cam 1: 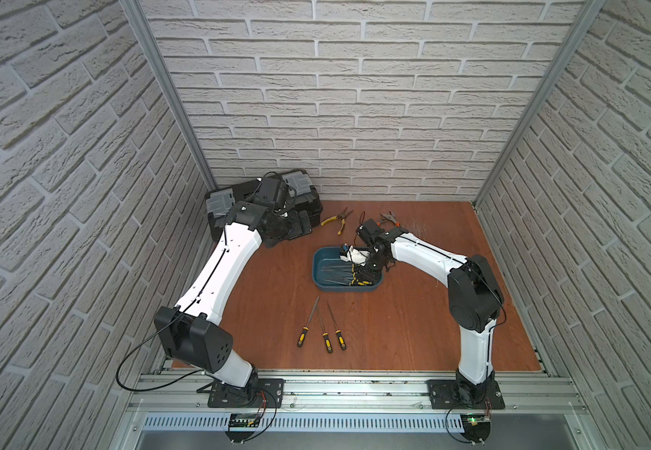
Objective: Put the file tool into the storage box
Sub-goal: Place the file tool in the storage box.
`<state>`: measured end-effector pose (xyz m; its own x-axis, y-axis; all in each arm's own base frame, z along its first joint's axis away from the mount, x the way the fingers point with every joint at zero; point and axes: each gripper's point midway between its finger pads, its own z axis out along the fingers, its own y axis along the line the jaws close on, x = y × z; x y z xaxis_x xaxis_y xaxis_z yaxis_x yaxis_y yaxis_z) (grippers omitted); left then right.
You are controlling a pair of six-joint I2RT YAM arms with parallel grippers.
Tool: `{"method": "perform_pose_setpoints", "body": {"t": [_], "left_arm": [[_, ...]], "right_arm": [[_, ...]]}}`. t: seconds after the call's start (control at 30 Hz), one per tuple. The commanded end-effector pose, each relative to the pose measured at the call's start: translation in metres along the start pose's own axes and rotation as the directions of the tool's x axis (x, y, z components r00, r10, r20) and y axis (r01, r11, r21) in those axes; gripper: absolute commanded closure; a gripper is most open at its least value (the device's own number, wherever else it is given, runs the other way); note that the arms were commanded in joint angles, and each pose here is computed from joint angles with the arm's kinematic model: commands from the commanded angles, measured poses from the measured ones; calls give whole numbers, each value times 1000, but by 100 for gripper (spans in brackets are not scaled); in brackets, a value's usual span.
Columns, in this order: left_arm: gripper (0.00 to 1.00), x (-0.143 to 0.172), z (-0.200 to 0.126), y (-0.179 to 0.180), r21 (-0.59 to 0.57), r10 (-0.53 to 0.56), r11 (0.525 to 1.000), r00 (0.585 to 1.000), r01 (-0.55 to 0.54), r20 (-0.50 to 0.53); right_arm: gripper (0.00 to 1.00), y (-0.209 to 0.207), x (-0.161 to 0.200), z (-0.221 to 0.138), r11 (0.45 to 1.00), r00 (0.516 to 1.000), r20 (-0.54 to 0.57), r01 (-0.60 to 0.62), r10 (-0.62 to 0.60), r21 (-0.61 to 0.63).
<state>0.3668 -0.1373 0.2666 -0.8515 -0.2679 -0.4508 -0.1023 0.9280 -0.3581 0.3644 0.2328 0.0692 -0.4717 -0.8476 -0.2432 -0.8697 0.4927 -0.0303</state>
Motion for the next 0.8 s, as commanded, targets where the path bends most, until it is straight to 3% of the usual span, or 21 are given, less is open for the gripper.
{"method": "perform_pose_setpoints", "body": {"t": [0.0,0.17,0.37,0.57,0.77], "left_arm": [[2,-6,3,-3,-10,7,1000,1000,-7,2],[2,-11,11,-1,-9,-18,1000,1000,18,16],[2,-18,23,3,-10,-18,1000,999,19,39],[2,-17,35,4,-23,10,1000,1000,-9,10],[2,-6,40,16,-12,-1,1000,1000,1,-10]], "right_arm": [[55,-15,-18,-10,998,998,65,-6,2,65],[49,-24,-25,-45,987,989,135,-87,68,135],[49,-25,-25,-91,932,927,232,-332,293,148],[51,-4,5,-115,764,750,312,-637,584,103],[51,45,36,-104,601,569,335,-799,751,11]]}}
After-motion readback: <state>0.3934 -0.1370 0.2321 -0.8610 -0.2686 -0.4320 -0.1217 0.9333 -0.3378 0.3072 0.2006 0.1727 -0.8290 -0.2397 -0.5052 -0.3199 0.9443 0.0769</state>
